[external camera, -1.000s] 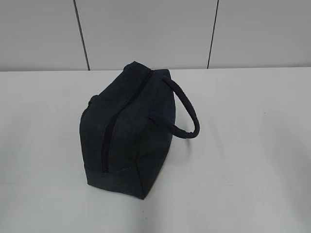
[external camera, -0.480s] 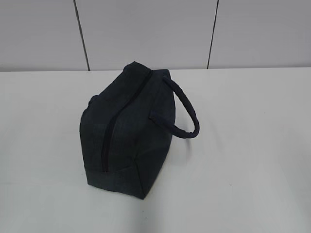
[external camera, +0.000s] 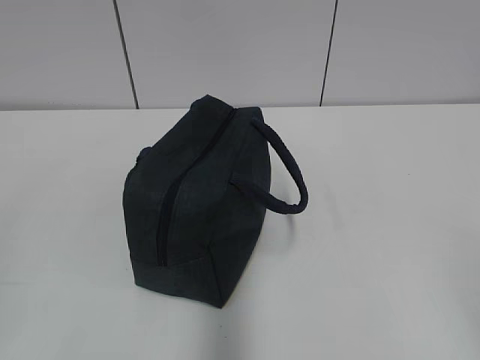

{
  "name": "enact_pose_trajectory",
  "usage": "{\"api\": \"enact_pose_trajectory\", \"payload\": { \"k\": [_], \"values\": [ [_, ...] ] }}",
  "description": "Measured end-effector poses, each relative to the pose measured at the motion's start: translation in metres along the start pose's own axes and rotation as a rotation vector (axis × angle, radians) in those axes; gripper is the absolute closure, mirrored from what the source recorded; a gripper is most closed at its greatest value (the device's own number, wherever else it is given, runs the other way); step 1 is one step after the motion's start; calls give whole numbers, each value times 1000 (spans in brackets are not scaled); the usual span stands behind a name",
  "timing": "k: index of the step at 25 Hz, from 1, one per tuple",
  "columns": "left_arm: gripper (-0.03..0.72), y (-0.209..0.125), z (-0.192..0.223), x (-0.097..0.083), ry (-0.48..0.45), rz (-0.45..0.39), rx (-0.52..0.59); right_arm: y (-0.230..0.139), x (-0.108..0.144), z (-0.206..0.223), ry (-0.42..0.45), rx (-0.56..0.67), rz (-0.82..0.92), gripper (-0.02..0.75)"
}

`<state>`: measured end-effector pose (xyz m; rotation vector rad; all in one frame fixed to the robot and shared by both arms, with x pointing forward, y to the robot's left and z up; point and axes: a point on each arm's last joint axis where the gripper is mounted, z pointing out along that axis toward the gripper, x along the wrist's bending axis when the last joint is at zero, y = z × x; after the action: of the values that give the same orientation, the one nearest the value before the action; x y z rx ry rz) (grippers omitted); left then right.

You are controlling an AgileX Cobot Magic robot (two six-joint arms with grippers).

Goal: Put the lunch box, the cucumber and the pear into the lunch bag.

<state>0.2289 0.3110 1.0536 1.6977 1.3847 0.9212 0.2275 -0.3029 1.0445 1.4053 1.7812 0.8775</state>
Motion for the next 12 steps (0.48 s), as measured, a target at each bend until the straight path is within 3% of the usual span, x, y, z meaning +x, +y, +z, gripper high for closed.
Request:
{"api": "enact_pose_trajectory", "payload": {
  "k": [12],
  "values": [
    [443, 0, 0, -1, -11, -5, 0, 0, -1, -1, -8, -6, -1, 363]
  ]
}}
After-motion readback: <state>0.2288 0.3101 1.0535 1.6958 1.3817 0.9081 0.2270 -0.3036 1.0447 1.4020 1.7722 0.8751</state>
